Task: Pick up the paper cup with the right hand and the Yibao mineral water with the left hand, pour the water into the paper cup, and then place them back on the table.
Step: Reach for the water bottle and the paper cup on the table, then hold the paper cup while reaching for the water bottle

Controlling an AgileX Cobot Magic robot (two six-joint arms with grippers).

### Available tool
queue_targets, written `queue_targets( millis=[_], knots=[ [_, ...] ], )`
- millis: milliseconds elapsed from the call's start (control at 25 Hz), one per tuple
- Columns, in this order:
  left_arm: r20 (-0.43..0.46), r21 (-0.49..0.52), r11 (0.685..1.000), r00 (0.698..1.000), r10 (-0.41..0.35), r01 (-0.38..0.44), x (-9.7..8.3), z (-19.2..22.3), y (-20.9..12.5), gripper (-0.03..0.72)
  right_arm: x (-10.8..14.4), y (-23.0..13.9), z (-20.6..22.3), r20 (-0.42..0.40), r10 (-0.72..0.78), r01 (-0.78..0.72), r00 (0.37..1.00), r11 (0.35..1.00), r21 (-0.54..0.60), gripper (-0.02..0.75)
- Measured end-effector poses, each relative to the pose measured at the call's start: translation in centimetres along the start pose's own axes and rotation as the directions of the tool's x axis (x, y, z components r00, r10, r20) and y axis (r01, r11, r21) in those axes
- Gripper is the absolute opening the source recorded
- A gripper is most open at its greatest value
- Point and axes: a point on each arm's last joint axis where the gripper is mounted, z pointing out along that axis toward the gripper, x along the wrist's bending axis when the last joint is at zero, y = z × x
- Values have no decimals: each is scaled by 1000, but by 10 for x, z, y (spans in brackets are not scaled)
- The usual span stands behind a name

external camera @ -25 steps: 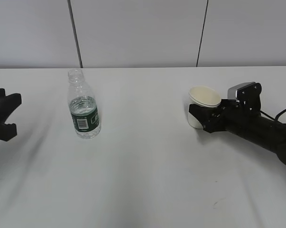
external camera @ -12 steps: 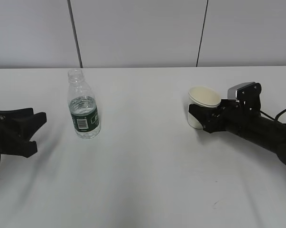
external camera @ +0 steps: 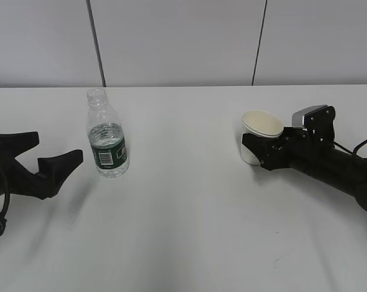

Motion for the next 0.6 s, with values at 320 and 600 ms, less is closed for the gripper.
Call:
queue_targets(
  millis=[320, 600],
  knots=[
    [88, 9, 1000, 996, 18, -19, -7, 33, -5, 684, 0, 0, 0, -4, -2, 2, 1000, 1000, 1, 533],
    [91, 11, 1000, 996, 4, -5, -3, 70, -16, 679, 1, 0, 0, -8, -4, 4, 1000, 1000, 2, 533]
  ],
)
